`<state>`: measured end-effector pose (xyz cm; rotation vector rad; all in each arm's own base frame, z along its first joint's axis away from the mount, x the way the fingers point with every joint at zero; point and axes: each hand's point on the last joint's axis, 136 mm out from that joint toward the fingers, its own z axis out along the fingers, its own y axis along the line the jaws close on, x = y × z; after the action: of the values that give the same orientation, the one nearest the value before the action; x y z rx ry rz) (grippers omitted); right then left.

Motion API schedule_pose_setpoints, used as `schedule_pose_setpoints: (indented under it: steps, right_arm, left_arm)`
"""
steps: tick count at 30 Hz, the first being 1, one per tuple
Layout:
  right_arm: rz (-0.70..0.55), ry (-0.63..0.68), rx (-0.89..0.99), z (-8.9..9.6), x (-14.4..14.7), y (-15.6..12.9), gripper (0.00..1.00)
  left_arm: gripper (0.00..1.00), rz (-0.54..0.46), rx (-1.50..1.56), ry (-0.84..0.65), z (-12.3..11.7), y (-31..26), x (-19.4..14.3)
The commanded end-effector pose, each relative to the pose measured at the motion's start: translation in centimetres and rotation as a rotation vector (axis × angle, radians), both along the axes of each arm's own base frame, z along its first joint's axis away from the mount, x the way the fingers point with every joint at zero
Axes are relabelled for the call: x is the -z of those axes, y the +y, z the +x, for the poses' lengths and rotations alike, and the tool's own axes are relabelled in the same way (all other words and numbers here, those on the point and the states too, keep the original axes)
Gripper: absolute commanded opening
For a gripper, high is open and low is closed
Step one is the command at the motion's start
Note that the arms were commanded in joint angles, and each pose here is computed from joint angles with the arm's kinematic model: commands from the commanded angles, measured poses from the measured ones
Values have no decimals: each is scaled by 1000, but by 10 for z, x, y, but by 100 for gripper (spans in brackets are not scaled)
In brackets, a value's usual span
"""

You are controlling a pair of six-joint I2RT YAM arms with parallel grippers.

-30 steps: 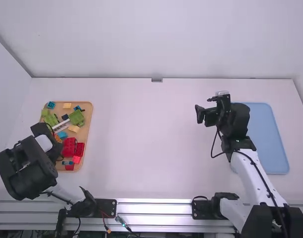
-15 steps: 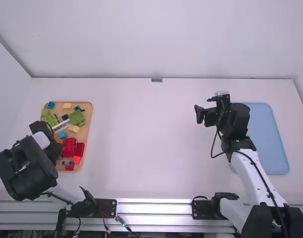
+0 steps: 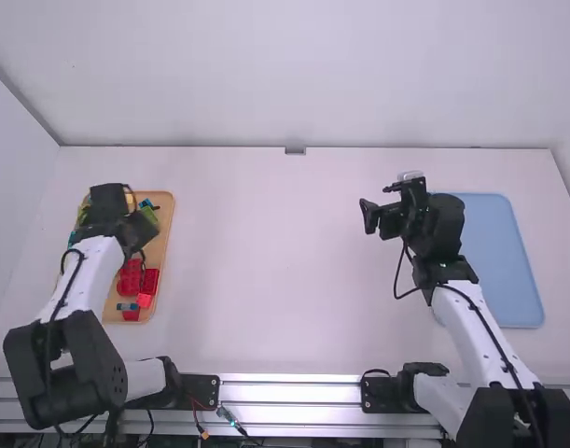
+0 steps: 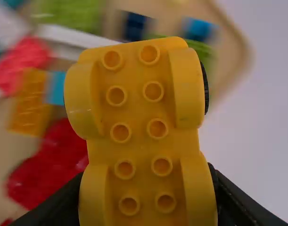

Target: Assemble lego blocks to make yellow taxi

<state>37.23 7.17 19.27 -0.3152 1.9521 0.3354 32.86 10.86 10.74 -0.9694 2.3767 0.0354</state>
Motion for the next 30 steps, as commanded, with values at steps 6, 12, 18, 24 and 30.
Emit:
schedule_pose_setpoints:
  steps: [6,12,18,24,30]
  right_arm:
    - [6,-32,-13,6,-16,4,99]
    - [10,-29,-12,6,-16,4,99]
    - [10,-19,-14,3,-15,5,99]
    - [7,-21,-16,-2,-18,5,99]
    - [8,-33,-16,-4,-24,5,99]
  left_arm:
    - [16,180,1126,-51,6,-179,-20]
    - [16,330,1655,-51,-20,-259,2]
    - [1,373,1945,47,-34,-300,38]
    - [1,408,2187,124,-33,-316,68]
    - [1,396,2223,121,-29,-320,88]
